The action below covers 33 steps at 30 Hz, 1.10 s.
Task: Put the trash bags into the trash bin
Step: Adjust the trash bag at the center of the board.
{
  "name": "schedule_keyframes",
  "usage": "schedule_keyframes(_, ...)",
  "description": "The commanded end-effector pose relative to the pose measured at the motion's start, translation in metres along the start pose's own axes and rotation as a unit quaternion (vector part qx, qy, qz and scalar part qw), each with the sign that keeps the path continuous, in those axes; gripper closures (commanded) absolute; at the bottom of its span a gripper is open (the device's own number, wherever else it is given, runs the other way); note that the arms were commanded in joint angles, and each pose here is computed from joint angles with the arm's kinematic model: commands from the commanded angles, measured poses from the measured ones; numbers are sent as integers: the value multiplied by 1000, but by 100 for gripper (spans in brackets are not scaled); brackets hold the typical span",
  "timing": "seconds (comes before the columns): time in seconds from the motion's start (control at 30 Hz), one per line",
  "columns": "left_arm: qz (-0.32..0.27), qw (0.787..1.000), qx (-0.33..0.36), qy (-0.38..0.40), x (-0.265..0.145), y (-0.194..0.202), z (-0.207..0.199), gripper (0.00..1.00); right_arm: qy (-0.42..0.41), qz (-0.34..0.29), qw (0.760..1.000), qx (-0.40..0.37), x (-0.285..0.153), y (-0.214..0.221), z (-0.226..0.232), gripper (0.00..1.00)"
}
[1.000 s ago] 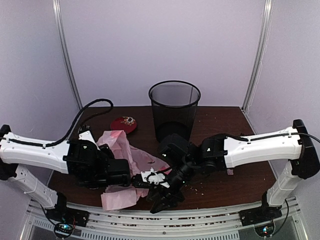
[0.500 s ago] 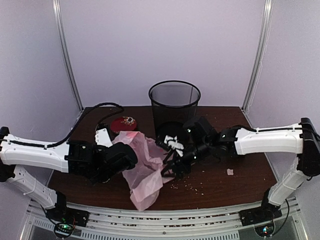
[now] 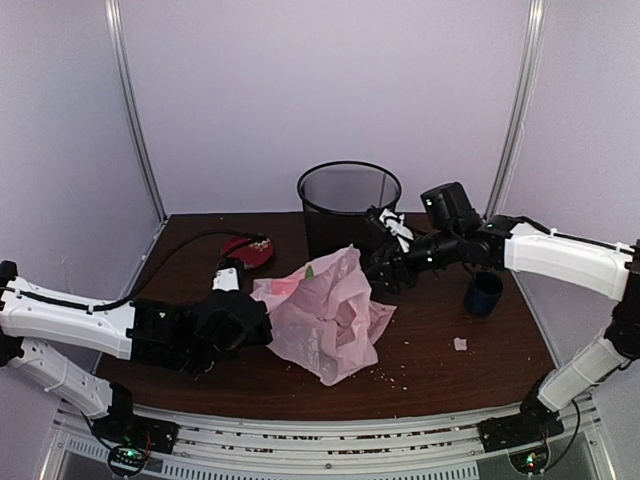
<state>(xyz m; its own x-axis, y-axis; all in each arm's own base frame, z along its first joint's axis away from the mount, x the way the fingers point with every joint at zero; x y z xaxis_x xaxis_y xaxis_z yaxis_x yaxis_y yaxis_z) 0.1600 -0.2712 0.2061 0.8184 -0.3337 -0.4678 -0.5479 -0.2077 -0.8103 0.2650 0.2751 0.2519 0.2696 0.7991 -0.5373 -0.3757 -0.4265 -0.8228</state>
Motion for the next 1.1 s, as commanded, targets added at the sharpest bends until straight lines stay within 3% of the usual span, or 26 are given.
schedule_keyframes(0.0,-5,997,-35,64,13,9,-23,100,-52,-3,998,-44,-51,25,42,19)
schedule_keyframes(0.13,-19,996,-69,55,21,9,-32,100,-42,23,998,-30,-65,49,48,21)
schedule_keyframes(0.3,-43,989,-132,51,26,7,-35,100,-55,57,997,-22,-84,65,62,32)
schedule_keyframes(0.43,-72,977,-195,35,24,9,-27,100,-55,42,997,-45,-104,68,73,42)
schedule_keyframes(0.53,-116,967,-225,9,6,4,-19,100,-72,31,996,-52,-107,69,79,43)
schedule_keyframes(0.63,-177,962,-205,-25,-29,-10,-21,100,-104,53,992,-43,-92,78,79,43)
schedule_keyframes(0.77,-179,964,-182,-75,-51,-20,-12,100,-159,84,983,-43,-78,85,83,43)
schedule_keyframes(0.93,-183,957,-173,-142,-65,-12,21,100,-181,68,980,-55,-67,73,85,43)
schedule_keyframes(1.07,-186,958,-156,-150,-65,-6,30,100,-185,61,979,-57,-53,69,81,44)
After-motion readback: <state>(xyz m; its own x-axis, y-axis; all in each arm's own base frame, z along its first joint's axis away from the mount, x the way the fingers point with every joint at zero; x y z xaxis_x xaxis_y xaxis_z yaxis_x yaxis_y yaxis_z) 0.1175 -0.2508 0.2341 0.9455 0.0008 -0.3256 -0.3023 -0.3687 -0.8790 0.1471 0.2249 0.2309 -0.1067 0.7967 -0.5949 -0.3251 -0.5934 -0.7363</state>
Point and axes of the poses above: each gripper's point midway between its finger pads, its own x axis out along the fingers, its own z axis along the line the jaws close on, y = z × x, the point moved 6 cm from there along -x, back along the fingers, and after that the axes turned 4 degrees about x, right-handed, at the moved point
